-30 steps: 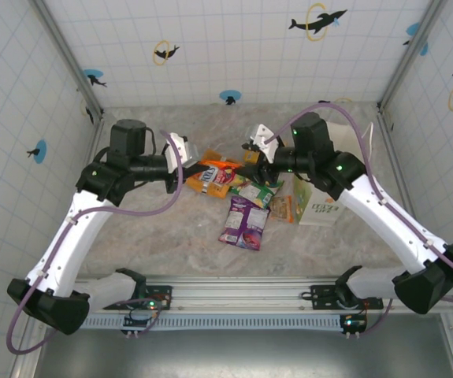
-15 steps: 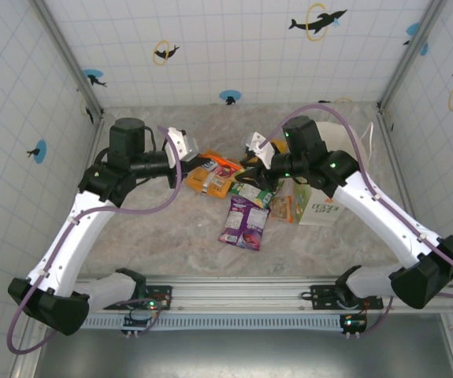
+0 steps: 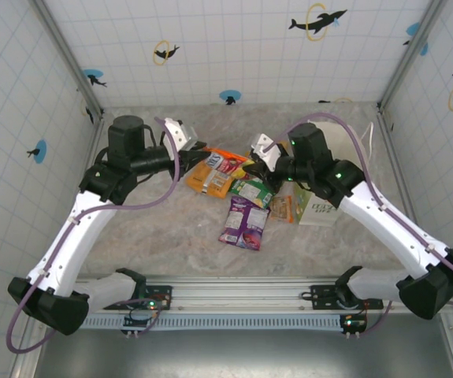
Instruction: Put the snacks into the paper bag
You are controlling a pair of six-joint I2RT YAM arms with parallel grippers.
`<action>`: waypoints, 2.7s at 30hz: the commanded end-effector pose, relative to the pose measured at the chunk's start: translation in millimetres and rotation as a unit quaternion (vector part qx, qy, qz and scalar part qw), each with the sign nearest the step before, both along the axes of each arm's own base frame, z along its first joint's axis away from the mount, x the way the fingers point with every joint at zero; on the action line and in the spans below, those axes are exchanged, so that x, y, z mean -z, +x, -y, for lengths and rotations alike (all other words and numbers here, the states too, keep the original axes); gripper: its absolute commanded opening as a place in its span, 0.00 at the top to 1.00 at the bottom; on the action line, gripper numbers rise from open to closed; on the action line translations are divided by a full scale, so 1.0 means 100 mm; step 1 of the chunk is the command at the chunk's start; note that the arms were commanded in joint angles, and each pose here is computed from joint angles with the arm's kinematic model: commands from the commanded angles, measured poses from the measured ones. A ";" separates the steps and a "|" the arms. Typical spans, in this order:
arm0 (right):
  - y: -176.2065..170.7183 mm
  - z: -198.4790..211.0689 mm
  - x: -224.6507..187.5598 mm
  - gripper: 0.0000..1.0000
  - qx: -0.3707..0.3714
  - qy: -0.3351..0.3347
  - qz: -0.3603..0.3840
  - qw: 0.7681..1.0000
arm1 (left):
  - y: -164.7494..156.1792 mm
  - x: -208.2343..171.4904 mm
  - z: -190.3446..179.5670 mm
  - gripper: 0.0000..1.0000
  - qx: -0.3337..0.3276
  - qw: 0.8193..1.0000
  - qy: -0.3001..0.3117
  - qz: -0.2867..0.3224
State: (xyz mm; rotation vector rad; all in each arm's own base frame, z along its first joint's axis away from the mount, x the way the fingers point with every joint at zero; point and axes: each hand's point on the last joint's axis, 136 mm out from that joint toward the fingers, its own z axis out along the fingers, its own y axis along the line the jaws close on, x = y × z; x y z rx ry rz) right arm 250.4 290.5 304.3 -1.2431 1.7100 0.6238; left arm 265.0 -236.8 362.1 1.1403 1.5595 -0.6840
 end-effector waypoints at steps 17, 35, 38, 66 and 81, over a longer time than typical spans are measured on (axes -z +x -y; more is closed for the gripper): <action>0.50 1.15 -1.43 0.98 0.279 0.261 0.144 0.913 | 0.75 0.56 -0.14 0.32 -0.221 0.945 -0.140 -0.197; 0.49 2.16 -1.16 1.00 0.508 0.231 0.047 0.829 | 0.78 0.94 0.06 0.33 -0.218 0.934 -0.132 -0.250; 0.44 2.20 -1.09 1.00 0.516 0.228 0.032 0.825 | 0.77 0.95 0.10 0.33 -0.213 0.934 -0.131 -0.255; 0.41 1.95 -2.08 1.00 0.378 0.370 0.082 0.845 | 0.74 0.94 0.07 0.34 -0.217 0.936 -0.126 -0.246; 0.49 2.10 -0.85 1.00 0.484 0.214 -0.079 0.845 | 0.75 1.07 0.11 0.35 -0.214 0.932 -0.115 -0.267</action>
